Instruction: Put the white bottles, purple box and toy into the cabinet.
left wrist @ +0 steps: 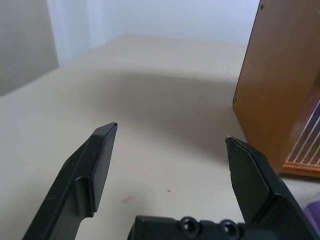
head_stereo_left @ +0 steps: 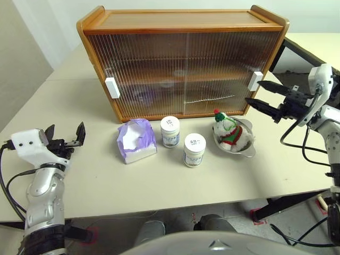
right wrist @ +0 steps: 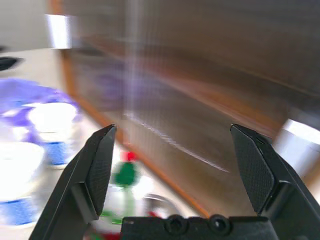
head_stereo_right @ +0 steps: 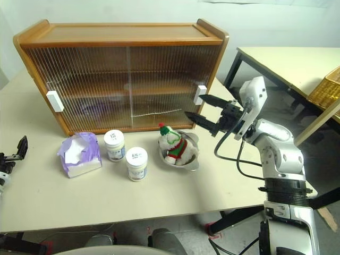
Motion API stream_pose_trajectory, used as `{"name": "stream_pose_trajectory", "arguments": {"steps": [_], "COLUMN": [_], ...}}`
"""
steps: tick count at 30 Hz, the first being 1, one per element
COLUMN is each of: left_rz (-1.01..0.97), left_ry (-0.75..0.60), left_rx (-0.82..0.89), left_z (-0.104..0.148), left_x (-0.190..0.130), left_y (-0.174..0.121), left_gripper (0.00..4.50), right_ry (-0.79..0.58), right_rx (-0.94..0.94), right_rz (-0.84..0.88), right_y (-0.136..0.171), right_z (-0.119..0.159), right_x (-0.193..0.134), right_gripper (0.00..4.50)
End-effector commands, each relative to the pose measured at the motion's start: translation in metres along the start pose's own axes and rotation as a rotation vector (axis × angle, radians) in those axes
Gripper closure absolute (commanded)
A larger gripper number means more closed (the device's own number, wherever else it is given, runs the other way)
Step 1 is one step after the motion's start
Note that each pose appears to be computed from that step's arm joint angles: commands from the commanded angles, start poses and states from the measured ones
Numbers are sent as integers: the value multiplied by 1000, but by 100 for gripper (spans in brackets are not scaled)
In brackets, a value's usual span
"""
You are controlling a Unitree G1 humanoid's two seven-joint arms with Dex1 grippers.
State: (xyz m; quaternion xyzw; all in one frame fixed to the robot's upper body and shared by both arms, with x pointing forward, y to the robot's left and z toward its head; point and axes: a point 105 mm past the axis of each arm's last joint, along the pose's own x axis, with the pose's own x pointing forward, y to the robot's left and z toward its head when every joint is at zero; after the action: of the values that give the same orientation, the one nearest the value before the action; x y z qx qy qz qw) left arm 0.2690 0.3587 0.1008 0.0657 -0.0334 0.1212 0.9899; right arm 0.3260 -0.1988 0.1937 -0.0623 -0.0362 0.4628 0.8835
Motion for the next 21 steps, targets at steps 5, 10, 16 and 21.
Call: {"name": "stream_pose_trajectory", "arguments": {"steps": [5, 10, 16, 21], "left_rz": [-171, -302, -409, -469], "left_ry": [-13, -2, -34, -51], "left_rx": [-73, -96, -86, -37], "left_z": [20, 35, 61, 74], "left_x": [8, 13, 25, 37], "left_y": [-15, -39, -61, -73], "left_gripper": [21, 167, 379, 448], "right_ry": [44, 56, 49, 38], "right_rx": [40, 71, 74, 77], "right_rz": [189, 199, 208, 203], "right_y": [35, 39, 47, 49], "right_z": [0, -10, -6, 0], "right_x": [14, 12, 19, 25], "right_gripper": [0, 0, 0, 0]}}
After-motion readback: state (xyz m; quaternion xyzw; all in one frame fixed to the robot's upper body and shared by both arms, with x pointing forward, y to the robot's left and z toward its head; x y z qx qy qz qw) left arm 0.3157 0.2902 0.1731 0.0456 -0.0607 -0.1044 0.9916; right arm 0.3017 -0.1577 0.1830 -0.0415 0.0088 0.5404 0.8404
